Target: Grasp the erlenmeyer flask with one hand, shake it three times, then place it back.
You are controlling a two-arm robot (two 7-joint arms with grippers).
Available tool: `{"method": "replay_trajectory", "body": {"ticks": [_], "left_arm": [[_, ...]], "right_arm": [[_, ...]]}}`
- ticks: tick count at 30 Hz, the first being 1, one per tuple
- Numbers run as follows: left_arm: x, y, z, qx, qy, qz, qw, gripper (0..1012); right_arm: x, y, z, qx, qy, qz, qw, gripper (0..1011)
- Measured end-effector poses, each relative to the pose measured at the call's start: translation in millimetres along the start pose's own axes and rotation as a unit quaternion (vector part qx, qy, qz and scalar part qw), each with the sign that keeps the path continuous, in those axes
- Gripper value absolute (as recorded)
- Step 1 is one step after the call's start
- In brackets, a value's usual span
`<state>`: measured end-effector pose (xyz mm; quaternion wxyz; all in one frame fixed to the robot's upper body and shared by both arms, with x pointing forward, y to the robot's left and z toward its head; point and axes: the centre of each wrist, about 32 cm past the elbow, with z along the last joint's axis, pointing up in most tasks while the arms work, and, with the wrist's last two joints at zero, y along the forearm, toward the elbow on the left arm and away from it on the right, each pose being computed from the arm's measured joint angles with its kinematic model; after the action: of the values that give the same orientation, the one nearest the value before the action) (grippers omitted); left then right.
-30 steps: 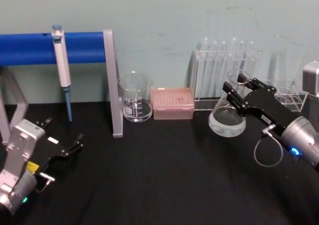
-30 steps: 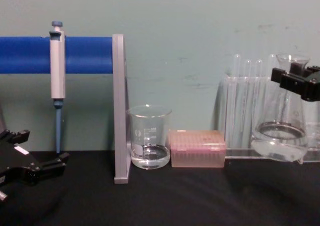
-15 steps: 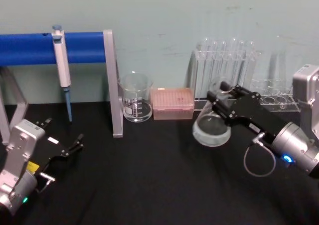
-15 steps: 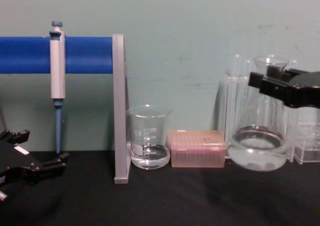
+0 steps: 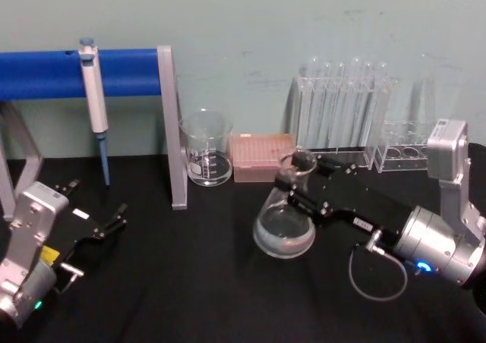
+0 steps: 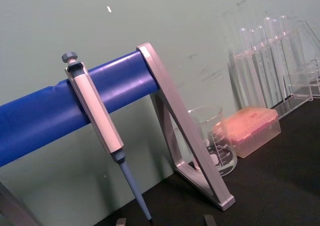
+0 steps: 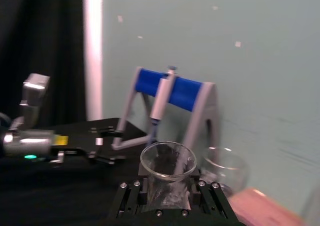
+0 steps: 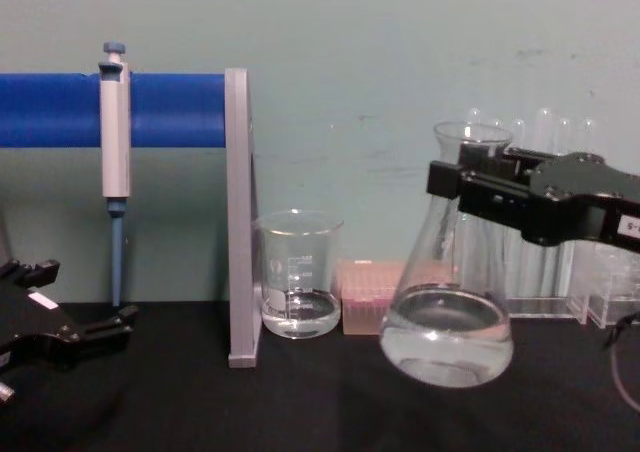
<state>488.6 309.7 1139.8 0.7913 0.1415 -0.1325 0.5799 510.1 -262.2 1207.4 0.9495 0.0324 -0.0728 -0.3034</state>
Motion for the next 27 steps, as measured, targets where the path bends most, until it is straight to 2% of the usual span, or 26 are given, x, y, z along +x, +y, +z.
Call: {"method": "replay_trajectory", "body": {"ticks": [6,15,20,27], "left_arm": [[0.0,0.0,0.0,0.0,0.0,0.0,1.0,1001],[0.0,0.0,0.0,0.0,0.0,0.0,1.0,1001],[0.0,0.0,0.0,0.0,0.0,0.0,1.0,1001],[0.0,0.0,0.0,0.0,0.0,0.0,1.0,1001]], "right_arm": [[-4.2,1.7,1.0,0.005,0.006,0.04,0.9992,465],[-7.3,3.6,1.6,0.005,0.012,0.065,0.9978,465],[-8.4,3.7,1.9,0.006,0.012,0.068,0.9976,465],[-10.5,3.8,0.9,0.012,0.011,0.046,0.9988,465]]}}
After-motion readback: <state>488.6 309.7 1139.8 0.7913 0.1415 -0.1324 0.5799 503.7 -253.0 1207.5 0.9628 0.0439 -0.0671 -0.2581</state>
